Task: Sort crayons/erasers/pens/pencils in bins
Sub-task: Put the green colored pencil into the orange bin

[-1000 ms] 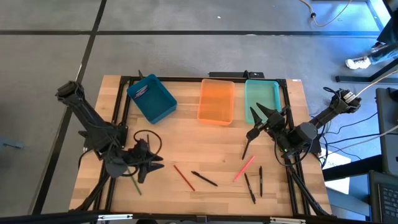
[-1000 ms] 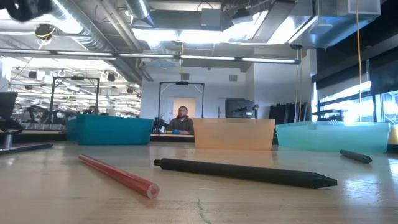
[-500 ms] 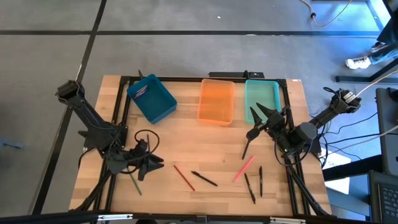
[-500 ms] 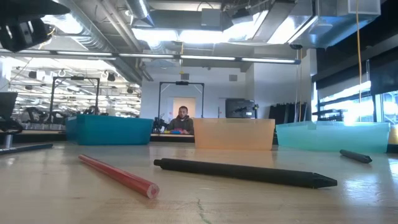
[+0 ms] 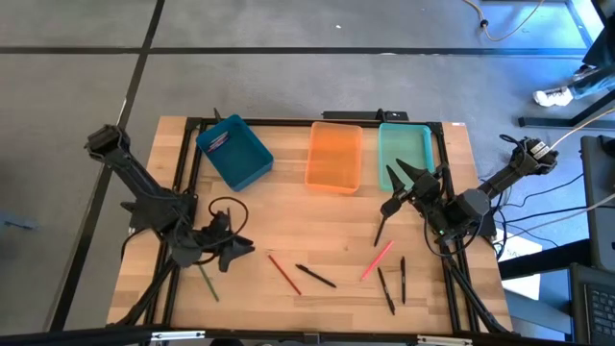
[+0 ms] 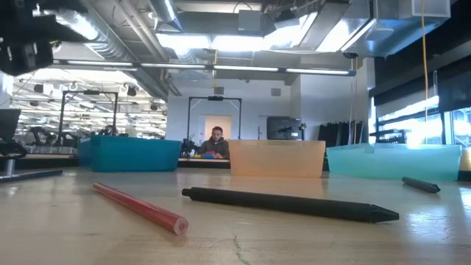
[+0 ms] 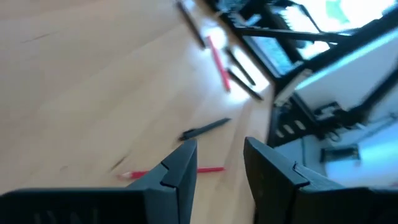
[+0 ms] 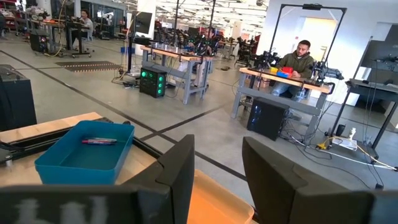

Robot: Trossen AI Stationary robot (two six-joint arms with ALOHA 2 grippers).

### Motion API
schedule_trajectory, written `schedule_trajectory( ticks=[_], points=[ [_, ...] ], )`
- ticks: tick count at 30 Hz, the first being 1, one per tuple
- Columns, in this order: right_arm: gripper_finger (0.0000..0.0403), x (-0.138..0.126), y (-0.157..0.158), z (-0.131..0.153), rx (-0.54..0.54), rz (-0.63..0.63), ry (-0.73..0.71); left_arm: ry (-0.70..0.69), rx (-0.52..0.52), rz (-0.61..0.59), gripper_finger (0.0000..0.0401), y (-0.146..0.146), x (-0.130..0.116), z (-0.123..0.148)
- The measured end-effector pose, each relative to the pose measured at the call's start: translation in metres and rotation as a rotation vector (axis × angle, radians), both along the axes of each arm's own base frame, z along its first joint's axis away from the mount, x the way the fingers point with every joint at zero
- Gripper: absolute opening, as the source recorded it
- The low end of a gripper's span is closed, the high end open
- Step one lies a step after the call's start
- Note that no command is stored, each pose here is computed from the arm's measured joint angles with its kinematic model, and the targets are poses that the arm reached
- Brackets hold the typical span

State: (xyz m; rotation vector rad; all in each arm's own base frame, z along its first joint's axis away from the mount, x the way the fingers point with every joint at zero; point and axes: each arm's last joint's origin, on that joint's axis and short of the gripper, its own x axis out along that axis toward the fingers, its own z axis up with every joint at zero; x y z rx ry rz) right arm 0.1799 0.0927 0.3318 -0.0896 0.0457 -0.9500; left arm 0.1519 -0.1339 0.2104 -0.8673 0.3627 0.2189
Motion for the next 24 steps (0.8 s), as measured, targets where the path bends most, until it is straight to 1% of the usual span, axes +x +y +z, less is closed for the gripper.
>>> schedule_trajectory(
  ticks=[4,11,16,19,22,24],
  points=[
    [0.0139,0.000,0.000,0.000,0.001,0.000,-0.001,0.062,-0.041,0.062,0.0124,0.005,-0.003,-0.007],
    [0.0139,0.000,0.000,0.000,0.000,-0.001,0.000,0.125,-0.126,0.151,0.0124,0.010,-0.007,-0.015],
    [0.0139,0.000,0.000,0.000,0.000,0.000,0.000,0.172,-0.162,0.188,0.0124,0.013,-0.011,-0.019],
    [0.0139,0.000,0.000,0.000,0.000,-0.001,0.000,0.214,-0.139,0.158,0.0124,0.013,-0.012,-0.021],
    [0.0139,0.000,0.000,0.000,-0.001,-0.001,0.001,0.306,-0.076,0.038,0.0124,0.012,-0.014,-0.024],
    [0.0139,0.000,0.000,0.000,-0.001,-0.001,0.002,0.387,-0.068,-0.030,0.0124,0.011,-0.017,-0.028]
  ],
)
